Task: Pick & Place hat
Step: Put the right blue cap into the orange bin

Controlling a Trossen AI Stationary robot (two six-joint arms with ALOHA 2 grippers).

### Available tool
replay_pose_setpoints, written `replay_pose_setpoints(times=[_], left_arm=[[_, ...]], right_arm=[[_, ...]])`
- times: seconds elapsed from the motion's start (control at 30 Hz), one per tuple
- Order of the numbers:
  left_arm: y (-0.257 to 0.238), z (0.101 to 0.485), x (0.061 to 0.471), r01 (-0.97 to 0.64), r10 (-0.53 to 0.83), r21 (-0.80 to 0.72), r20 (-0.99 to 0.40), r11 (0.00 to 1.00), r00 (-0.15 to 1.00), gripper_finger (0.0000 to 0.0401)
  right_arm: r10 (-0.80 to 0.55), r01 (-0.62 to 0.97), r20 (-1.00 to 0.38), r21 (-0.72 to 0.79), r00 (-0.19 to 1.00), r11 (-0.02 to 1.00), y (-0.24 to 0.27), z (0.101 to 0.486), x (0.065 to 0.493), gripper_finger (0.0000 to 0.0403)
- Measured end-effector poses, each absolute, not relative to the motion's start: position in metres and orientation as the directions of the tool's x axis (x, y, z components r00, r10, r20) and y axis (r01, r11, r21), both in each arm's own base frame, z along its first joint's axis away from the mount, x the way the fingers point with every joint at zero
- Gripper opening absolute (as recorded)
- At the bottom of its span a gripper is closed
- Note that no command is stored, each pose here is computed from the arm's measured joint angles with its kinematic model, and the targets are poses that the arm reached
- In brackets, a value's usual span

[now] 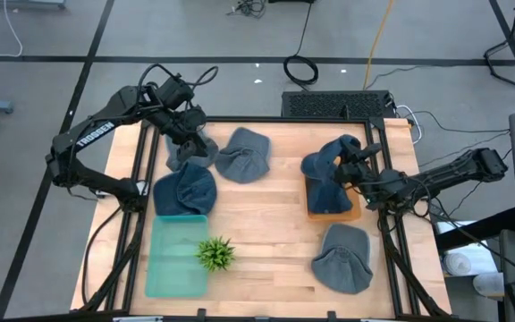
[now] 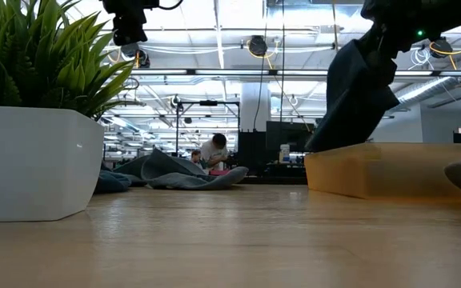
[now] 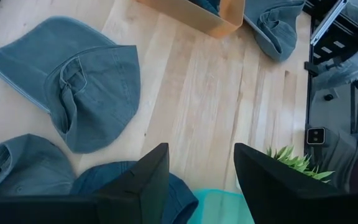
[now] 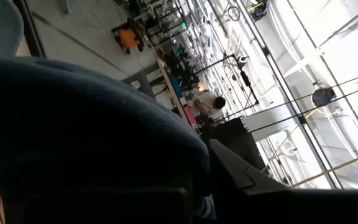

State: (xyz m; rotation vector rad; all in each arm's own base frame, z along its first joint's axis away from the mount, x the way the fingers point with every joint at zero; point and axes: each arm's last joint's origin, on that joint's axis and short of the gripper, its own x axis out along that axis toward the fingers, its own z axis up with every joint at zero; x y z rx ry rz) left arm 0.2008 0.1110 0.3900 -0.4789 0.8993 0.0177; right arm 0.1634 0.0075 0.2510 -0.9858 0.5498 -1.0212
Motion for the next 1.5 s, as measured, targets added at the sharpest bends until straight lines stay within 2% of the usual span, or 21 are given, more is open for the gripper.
replay_pose_setpoints(times=[0.1,0.23,0.47,0.57,0.73,0.9,1.07,1.2,1.3,1.5], left_arm=[[0.111,0.39,0.201,-0.212,-0.182,-0.393,-0.755,0.895,0.629,0.0186],[0.111,0.39,0.201,-0.211,-0.184,-0.394,-0.755,0.894,0.63,0.0186],[0.109,0.39,0.202,-0.184,-0.217,-0.419,-0.74,0.889,0.636,0.0186],[0.106,0.39,0.203,-0.175,-0.229,-0.422,-0.744,0.89,0.628,0.0186],[0.1,0.389,0.204,-0.151,-0.251,-0.422,-0.751,0.894,0.611,0.0186],[0.095,0.389,0.206,-0.136,-0.265,-0.426,-0.75,0.895,0.605,0.0187],[0.089,0.389,0.208,-0.132,-0.285,-0.439,-0.755,0.889,0.59,0.0186],[0.085,0.388,0.208,-0.125,-0.301,-0.444,-0.763,0.887,0.572,0.0186],[0.083,0.388,0.209,-0.119,-0.305,-0.444,-0.763,0.888,0.57,0.0186],[0.082,0.388,0.208,-0.107,-0.312,-0.441,-0.767,0.891,0.56,0.0187]], right_arm=[[-0.902,0.422,0.034,-0.891,0.43,0.168,0.007,0.246,0.163,0.0041],[-0.9,0.421,0.023,-0.888,0.436,0.182,0.008,0.242,0.164,0.0049],[-0.87,0.476,0.006,-0.839,0.492,0.263,0.018,0.237,0.164,0.0066],[-0.859,0.509,0.005,-0.807,0.513,0.299,0.028,0.237,0.162,0.0095],[-0.875,0.515,0.001,-0.809,0.484,0.284,0.043,0.236,0.154,0.0168],[-0.86,0.548,0.0,-0.77,0.51,0.325,0.055,0.236,0.149,0.0234],[-0.828,0.6,0.0,-0.69,0.56,0.406,0.064,0.238,0.146,0.0276],[-0.807,0.579,0.0,-0.697,0.59,0.423,0.07,0.236,0.145,0.0282],[-0.799,0.525,0.0,-0.754,0.601,0.395,0.073,0.232,0.146,0.0275],[-0.735,0.289,-0.014,-0.914,0.678,0.283,0.073,0.208,0.147,0.0258]])
